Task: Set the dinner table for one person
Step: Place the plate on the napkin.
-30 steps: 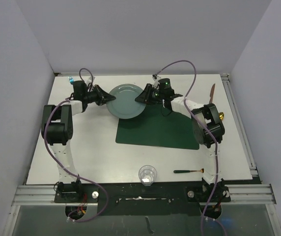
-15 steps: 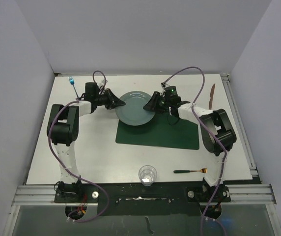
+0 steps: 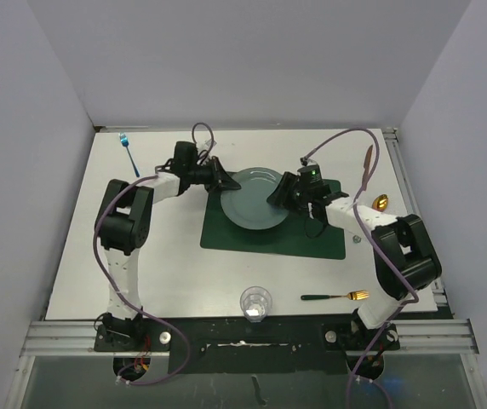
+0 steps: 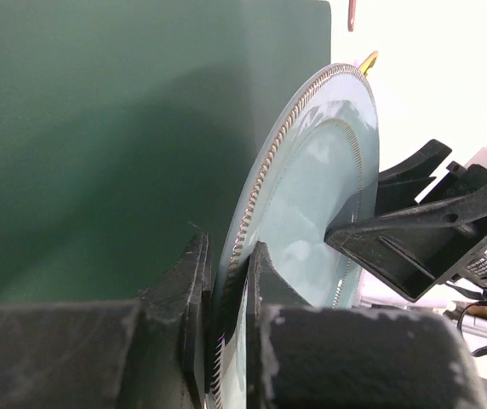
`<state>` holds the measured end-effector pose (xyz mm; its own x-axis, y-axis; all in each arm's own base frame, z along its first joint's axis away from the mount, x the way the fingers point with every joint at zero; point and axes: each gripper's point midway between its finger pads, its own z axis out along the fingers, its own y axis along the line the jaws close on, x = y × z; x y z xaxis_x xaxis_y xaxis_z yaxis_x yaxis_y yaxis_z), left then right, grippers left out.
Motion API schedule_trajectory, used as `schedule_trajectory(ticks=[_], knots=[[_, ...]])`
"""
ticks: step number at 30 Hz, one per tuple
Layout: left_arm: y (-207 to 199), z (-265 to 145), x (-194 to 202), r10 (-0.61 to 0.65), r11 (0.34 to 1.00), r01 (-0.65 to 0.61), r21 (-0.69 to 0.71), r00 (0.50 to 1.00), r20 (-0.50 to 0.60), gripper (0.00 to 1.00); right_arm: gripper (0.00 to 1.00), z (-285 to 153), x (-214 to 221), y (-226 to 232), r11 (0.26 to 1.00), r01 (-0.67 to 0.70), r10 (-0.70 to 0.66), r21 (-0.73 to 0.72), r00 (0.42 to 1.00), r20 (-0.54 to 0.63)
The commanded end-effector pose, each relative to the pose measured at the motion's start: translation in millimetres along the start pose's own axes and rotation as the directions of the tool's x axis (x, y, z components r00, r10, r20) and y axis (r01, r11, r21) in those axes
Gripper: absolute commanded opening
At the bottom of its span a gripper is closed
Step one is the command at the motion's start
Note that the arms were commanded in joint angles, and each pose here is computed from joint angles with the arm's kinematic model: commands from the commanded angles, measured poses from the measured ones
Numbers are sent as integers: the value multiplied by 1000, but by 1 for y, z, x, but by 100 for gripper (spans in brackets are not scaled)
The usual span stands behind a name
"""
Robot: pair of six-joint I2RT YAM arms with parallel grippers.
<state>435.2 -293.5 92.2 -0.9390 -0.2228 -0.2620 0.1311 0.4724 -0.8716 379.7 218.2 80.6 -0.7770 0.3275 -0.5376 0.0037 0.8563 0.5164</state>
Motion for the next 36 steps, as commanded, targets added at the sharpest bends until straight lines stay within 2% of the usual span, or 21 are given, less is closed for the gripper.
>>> schedule_trajectory(ticks=[1,6,14,19,27,34,36], knots=[[-102,68,98,217,964,-182,194,960,-180,0,0,6,98,25,915,374,-397,-153,902,-170],[-82,78,110,182,973,-146,180,962,-203,0,0,13,113,11,919,365,-389,-149,902,-190],[-75,80,110,188,972,-151,182,960,-208,0,0,21,122,11,916,349,-380,-199,913,-147],[-65,85,113,182,974,-146,173,959,-217,0,0,29,135,4,919,332,-370,-211,913,-173],[-37,91,120,150,983,-116,142,953,-262,0,0,42,150,-10,936,313,-346,-161,899,-267],[-19,93,118,125,987,-92,129,954,-273,0,0,44,140,-14,941,325,-340,-100,902,-266],[-16,95,114,123,987,-89,133,954,-272,0,6,46,139,-18,938,338,-344,-73,896,-282]])
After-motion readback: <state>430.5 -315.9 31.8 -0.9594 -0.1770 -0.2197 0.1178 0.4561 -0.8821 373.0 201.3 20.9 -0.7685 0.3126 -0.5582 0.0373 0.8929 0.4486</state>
